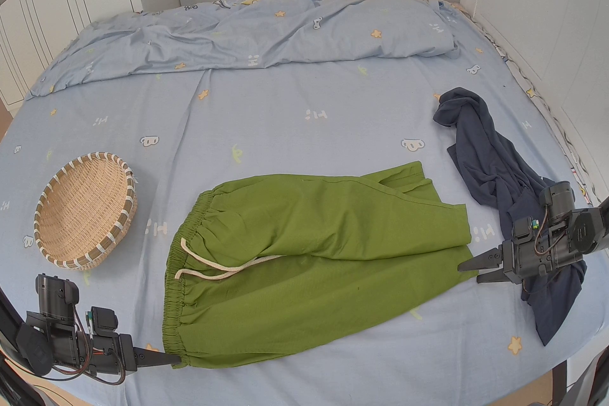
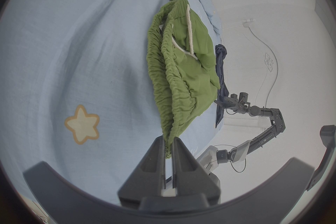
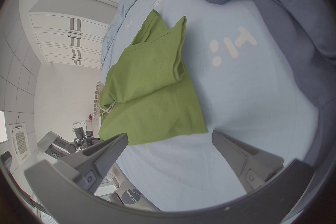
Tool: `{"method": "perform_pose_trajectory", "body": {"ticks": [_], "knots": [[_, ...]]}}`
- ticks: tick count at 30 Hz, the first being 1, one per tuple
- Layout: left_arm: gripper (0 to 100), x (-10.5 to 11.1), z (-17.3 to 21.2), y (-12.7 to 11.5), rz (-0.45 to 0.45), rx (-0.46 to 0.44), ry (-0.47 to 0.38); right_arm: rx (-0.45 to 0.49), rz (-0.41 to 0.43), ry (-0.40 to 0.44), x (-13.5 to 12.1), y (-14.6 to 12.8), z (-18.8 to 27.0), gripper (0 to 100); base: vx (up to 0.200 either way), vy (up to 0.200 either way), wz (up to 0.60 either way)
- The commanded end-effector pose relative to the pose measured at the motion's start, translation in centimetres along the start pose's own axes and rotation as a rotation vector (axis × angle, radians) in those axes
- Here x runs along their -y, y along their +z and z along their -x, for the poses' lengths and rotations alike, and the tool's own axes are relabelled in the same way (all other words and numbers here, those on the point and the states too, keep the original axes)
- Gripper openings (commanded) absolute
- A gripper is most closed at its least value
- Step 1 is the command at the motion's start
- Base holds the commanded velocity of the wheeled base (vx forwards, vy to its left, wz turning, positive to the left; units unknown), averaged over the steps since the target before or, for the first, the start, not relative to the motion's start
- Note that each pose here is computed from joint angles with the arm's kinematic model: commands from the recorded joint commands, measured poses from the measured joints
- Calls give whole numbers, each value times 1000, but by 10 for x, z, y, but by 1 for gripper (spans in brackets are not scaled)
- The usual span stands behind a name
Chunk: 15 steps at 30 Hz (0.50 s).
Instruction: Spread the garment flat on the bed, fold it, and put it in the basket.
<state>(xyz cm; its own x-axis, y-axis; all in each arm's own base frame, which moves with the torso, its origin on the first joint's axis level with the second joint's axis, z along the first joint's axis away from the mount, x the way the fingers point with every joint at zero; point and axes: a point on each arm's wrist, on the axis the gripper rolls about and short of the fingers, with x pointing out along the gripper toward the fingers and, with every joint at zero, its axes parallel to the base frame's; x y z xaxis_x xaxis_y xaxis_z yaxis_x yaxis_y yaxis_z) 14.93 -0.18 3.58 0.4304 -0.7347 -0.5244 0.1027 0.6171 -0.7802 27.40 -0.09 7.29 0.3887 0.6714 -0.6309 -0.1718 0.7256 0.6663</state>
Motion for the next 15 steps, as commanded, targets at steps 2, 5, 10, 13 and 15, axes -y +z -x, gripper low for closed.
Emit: {"method": "perform_pose_trajectory", "body": {"ticks": [2, 5, 10, 13, 15], "knots": [[0, -2, 0, -4, 21, -12, 6, -2, -5, 2, 10, 15, -11, 100, 0, 0, 0], [0, -2, 0, -4, 19, -13, 5, 0, 1, 13, 13, 22, -15, 100, 0, 0, 0], [0, -2, 0, -4, 18, -12, 5, -10, -5, 97, 16, 29, -20, 100, 0, 0, 0], [0, -2, 0, -3, 15, -10, 4, -17, -20, 114, 20, 29, -22, 100, 0, 0, 0], [0, -2, 0, -3, 15, -10, 4, -20, -26, 117, 22, 29, -22, 100, 0, 0, 0]]}}
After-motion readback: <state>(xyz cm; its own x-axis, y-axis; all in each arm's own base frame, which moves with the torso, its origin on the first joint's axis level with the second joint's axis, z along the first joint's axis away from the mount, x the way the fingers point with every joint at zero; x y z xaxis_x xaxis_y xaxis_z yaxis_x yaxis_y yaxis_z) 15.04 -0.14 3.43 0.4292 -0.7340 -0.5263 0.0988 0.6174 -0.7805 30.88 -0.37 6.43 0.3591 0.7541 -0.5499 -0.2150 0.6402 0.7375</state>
